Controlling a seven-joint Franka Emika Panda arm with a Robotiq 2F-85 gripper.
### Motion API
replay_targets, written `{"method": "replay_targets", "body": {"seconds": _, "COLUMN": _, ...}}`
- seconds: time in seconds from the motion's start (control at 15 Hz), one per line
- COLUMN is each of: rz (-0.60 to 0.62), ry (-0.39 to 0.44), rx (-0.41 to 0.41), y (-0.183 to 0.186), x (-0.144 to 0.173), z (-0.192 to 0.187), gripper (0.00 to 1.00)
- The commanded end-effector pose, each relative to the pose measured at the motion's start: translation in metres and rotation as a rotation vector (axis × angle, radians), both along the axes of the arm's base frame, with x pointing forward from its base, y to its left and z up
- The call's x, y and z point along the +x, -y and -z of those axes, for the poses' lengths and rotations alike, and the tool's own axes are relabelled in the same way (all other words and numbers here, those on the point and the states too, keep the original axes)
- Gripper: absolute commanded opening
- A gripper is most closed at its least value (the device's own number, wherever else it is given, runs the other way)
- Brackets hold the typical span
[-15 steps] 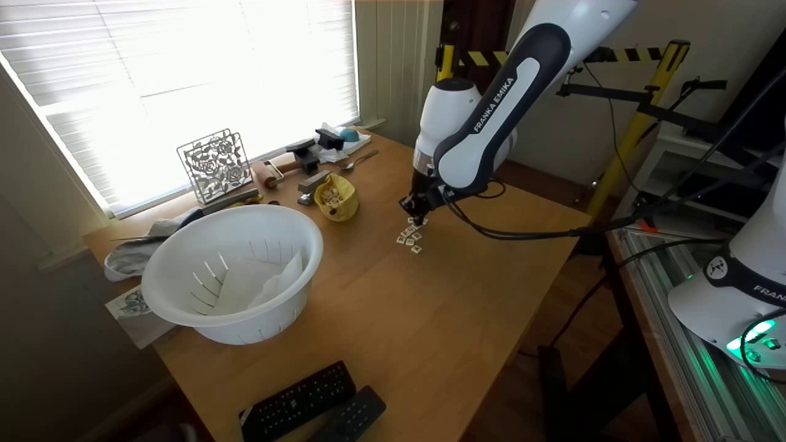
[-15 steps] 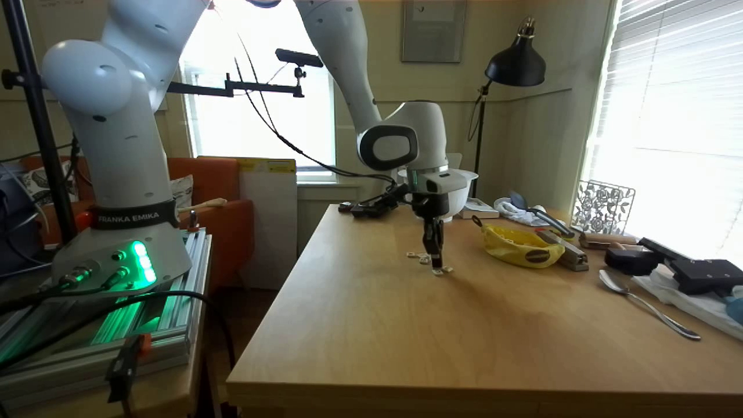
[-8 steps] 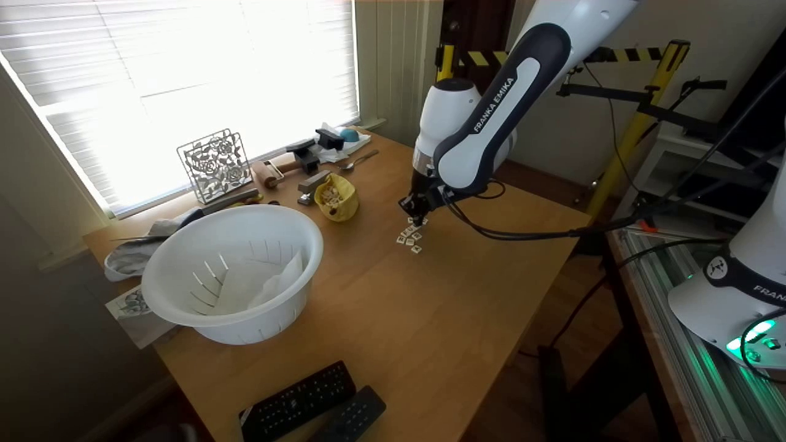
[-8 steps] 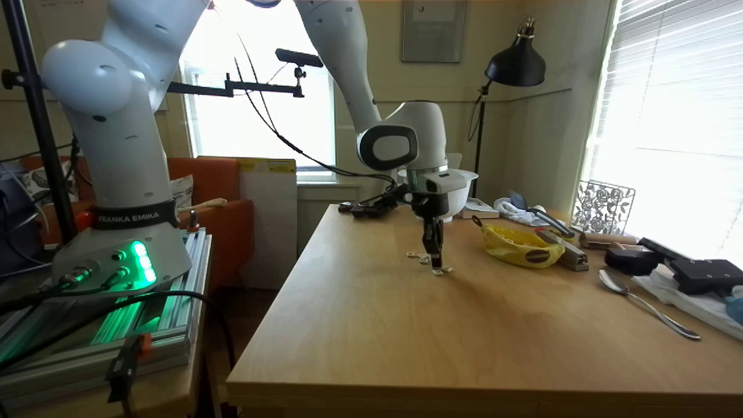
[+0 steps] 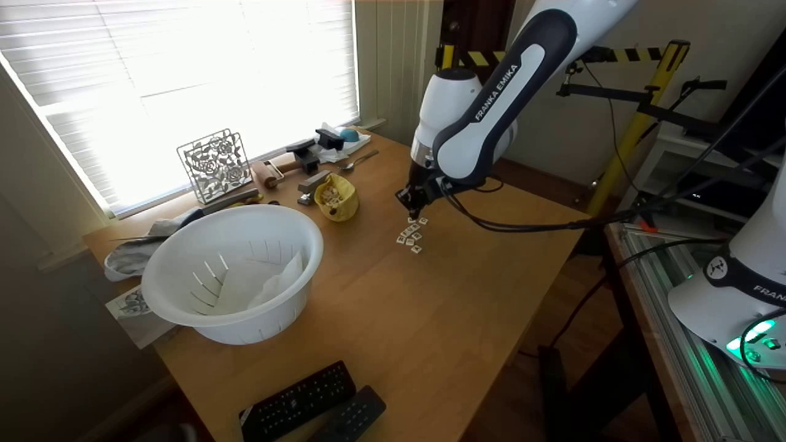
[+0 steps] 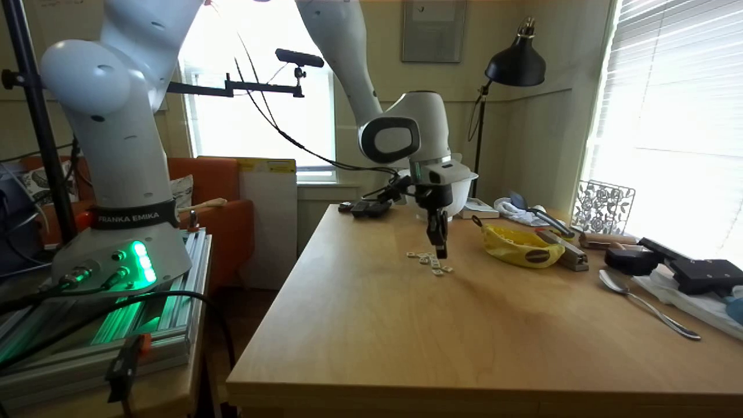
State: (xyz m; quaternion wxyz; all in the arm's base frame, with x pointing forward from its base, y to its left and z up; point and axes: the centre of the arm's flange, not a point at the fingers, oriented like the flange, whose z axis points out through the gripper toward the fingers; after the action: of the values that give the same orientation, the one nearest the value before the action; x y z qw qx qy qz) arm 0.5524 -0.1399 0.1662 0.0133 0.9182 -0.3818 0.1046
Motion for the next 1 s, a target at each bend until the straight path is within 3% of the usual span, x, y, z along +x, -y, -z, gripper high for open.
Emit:
{"method": "replay_targets", "body": {"seconds": 0.0, "rz": -0.009, "ry": 0.037, "rx": 0.043, "y": 0.000, "x": -0.005, "z": -0.023, "gripper": 0.00}}
{"method": "replay_targets", "body": {"seconds": 0.47, "rz": -0.160, "ry": 0.065, "rx": 0.123, "y": -0.036, "x": 0.006, "z": -0.024, "gripper": 0.00}}
{"method": "replay_targets", "body": {"seconds": 0.93, "rz": -0.260, "ry": 0.010, "rx": 0.106, "y": -0.045, "x": 0.004, "z": -0.005, "gripper": 0.00}}
